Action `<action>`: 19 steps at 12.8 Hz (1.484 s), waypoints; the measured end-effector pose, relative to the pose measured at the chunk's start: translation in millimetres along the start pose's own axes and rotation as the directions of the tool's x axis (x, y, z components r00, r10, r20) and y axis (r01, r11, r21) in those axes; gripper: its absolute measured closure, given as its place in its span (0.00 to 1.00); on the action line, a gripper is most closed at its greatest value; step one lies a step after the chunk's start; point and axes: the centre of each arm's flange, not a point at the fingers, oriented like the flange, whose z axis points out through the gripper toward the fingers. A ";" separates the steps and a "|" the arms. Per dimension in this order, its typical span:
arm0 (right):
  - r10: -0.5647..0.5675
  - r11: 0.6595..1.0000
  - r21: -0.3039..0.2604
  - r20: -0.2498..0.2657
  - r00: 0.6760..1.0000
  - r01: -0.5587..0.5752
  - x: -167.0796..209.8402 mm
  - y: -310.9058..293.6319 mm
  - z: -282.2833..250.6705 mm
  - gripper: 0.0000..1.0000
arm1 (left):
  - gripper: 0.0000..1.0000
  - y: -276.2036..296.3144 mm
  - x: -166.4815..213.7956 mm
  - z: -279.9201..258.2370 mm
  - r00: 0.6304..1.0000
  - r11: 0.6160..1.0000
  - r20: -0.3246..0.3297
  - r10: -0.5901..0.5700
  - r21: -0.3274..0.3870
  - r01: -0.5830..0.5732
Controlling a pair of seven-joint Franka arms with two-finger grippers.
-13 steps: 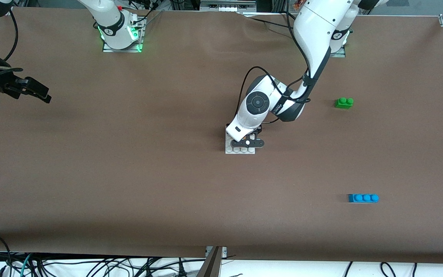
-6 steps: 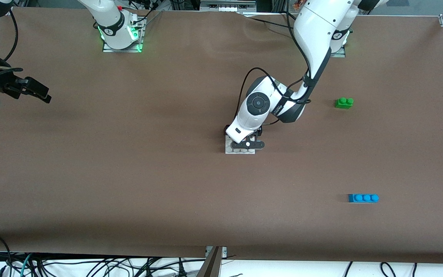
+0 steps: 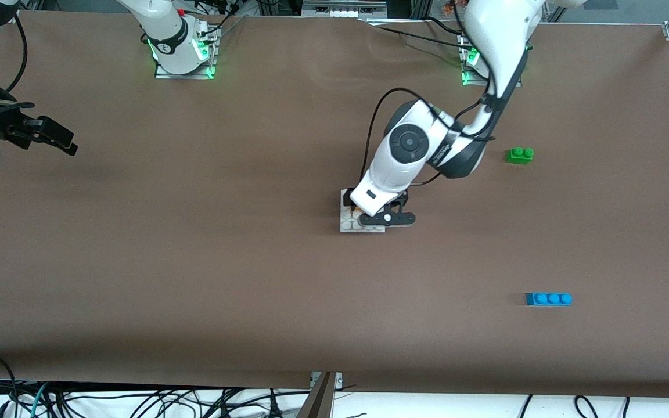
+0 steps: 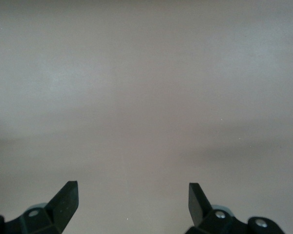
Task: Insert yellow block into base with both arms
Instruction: 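Open the left gripper and raise it away from the base plate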
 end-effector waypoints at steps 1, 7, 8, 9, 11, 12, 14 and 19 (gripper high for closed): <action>0.000 1.000 0.000 0.000 1.000 0.000 0.0 0.0 0.0 0.00 | 0.00 -17.6 6.4 -29.6 1.000 1.000 0.005 -0.025 0.009 0.024; 0.000 1.000 0.000 0.001 1.000 0.000 0.0 0.0 0.3 0.00 | 0.00 -163.9 10.1 -203.9 0.990 0.990 0.060 0.130 0.055 -0.133; 0.000 1.000 0.000 0.001 1.000 0.000 0.0 0.0 0.3 0.00 | 0.00 -195.1 7.0 -225.4 0.984 0.984 0.066 0.166 0.058 -0.170; 0.000 1.000 0.000 0.001 1.000 0.000 -0.1 -0.1 0.3 0.00 | 0.00 -226.5 4.1 -243.8 0.980 0.980 0.073 0.184 0.059 -0.189; 0.000 1.000 0.000 0.001 1.000 0.000 -0.1 -0.1 0.3 0.00 | 0.00 -281.2 -0.4 -267.3 0.979 0.980 0.091 0.182 0.060 -0.188; 0.000 1.000 0.000 0.001 1.000 0.000 -0.1 -0.1 0.3 0.00 | 0.00 -299.8 -2.0 -273.7 0.980 0.981 0.104 0.172 0.072 -0.180; 0.000 1.000 0.000 0.001 1.000 0.000 -0.1 -0.1 0.3 0.00 | 0.00 -314.0 -2.6 -280.6 0.981 0.981 0.103 0.162 0.091 -0.171; 0.000 1.000 0.000 0.001 1.000 0.000 -0.1 -0.1 0.3 0.00 | 0.00 -315.1 -1.7 -285.5 0.982 0.980 0.094 0.162 0.100 -0.171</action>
